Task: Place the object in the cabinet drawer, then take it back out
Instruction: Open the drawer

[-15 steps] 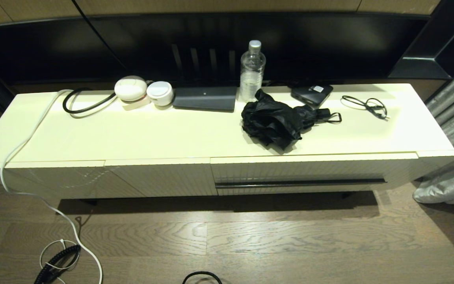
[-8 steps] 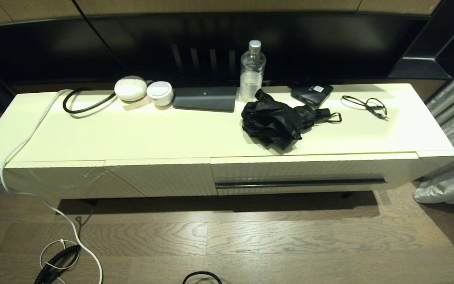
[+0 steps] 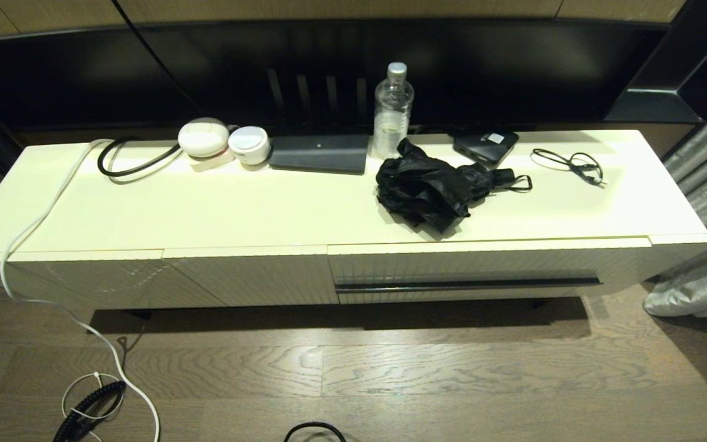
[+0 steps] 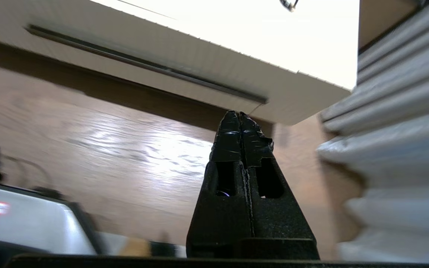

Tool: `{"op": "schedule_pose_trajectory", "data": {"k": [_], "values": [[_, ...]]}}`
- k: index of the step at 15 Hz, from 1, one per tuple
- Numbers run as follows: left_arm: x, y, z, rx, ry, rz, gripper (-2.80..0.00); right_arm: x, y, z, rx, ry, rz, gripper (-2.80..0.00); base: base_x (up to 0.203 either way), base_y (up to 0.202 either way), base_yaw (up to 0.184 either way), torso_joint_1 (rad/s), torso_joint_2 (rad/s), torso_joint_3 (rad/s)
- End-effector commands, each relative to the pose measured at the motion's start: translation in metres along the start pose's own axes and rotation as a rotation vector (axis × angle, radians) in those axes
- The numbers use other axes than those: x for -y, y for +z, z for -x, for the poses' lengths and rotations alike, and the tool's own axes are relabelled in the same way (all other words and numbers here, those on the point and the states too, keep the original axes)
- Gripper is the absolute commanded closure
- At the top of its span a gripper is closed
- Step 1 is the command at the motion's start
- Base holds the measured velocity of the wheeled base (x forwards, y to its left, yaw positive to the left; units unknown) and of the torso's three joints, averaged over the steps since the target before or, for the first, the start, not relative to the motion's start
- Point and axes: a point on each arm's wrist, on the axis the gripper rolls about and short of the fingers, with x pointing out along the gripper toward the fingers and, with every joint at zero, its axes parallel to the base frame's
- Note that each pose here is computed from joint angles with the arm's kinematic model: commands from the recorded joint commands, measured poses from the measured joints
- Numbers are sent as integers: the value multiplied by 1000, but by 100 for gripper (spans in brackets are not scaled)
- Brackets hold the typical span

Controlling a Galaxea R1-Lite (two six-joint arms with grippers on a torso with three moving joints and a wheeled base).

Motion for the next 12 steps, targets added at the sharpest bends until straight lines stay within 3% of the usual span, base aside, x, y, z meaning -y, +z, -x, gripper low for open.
{"op": "schedule_pose_trajectory", "data": {"k": [1, 4, 6, 12], "values": [[0, 0, 0, 2, 1, 1, 0, 13, 37, -47, -119, 41, 144, 0, 0, 0, 0, 0, 0, 0], [0, 0, 0, 2, 1, 1, 0, 20, 54, -74, -160, 73, 456, 0, 0, 0, 0, 0, 0, 0], [0, 0, 0, 2, 1, 1, 0, 22, 57, -83, -171, 97, 620, 0, 0, 0, 0, 0, 0, 0], [0, 0, 0, 2, 1, 1, 0, 19, 41, -129, -219, 189, 1036, 0, 0, 0, 0, 0, 0, 0]]}}
